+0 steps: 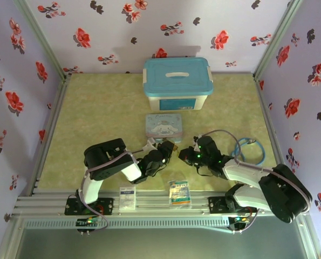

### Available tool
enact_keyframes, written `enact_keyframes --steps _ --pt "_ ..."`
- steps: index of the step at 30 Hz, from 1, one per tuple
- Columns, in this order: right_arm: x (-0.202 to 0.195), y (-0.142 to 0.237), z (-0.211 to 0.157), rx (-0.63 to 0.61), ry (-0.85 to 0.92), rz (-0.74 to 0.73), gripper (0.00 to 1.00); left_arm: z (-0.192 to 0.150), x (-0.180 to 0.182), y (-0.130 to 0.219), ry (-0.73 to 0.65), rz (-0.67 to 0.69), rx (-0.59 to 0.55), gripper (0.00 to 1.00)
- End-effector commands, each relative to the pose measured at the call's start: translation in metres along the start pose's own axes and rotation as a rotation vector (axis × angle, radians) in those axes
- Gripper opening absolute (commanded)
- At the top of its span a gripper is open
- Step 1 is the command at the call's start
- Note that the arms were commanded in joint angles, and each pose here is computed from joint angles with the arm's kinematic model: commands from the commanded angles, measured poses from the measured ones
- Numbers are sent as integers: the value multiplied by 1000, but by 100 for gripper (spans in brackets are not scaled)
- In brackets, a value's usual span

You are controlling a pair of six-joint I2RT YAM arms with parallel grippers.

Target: Unlock the padlock with the key

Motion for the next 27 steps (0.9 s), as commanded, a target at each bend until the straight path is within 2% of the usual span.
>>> enact_keyframes --steps 1,9,18,24,27 --pt "21 12 16 -60 56 109 0 -24 -11 8 22 -39 122 0" --pt "10 21 10 -15 21 140 0 -21 -8 6 18 -33 112 0" --pt "1 23 1 43 40 81 0 -17 -13 5 0 -44 102 0" --pt "-4 27 -12 105 -18 88 0 -14 -12 3 -20 -44 93 0" --pt "-3 29 -12 96 -29 82 0 -13 -12 3 -26 -42 92 0"
Point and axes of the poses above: each hand's point on the last joint's axis, 136 mm out from that joint toward the fingers, its own y axis back along the fingers, its own x axis along the line the jaws close on, z = x × y, the point moved 4 cm from there along y, back along the fingers, and after that the axes turned 1 degree about y, right-handed, at the moved point
